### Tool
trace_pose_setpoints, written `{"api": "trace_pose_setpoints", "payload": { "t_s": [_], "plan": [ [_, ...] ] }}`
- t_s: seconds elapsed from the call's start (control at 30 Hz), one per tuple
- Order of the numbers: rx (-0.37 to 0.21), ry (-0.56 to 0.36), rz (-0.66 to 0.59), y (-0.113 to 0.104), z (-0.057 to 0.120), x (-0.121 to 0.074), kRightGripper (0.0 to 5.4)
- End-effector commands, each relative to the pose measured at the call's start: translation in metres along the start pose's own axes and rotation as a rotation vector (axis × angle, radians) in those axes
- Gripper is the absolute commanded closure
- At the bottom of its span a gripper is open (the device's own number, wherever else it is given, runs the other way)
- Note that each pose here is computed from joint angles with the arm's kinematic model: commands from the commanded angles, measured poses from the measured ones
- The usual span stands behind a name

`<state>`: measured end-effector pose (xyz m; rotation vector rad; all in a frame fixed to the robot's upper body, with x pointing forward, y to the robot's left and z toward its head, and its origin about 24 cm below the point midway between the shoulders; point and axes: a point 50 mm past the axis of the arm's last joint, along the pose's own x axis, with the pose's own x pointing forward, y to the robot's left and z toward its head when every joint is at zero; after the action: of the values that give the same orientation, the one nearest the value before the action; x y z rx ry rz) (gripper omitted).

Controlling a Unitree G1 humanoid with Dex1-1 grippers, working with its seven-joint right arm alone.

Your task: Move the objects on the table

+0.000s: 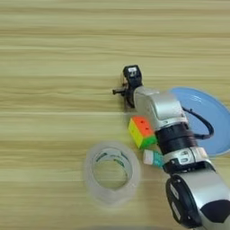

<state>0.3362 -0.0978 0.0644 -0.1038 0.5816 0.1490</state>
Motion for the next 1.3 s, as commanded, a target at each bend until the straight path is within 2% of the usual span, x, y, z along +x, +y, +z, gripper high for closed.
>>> {"api": "trace_pose_setpoints", "payload": {
  "t_s": [0.03, 0.13, 0.33, 0.57, 0.77, 0.9, 1.1, 1.3],
  "plan": [
    [-0.064, -0.287, 0.021, -0.003, 0.056, -0.027, 4.64],
    [-0.085, -0.343, 0.040, -0.007, 0.062, -0.039, 4.64],
    [-0.126, -0.400, 0.075, -0.023, 0.067, -0.054, 4.64],
    [-0.224, -0.413, 0.134, -0.060, 0.063, -0.071, 4.64],
    [-0.304, -0.378, 0.195, -0.084, 0.056, -0.087, 4.64],
    [-0.345, -0.310, 0.233, -0.100, 0.046, -0.093, 4.64],
    [-0.353, -0.251, 0.304, -0.110, 0.034, -0.099, 4.64],
    [-0.399, -0.196, 0.332, -0.120, 0.022, -0.103, 4.64]
  ]
}}
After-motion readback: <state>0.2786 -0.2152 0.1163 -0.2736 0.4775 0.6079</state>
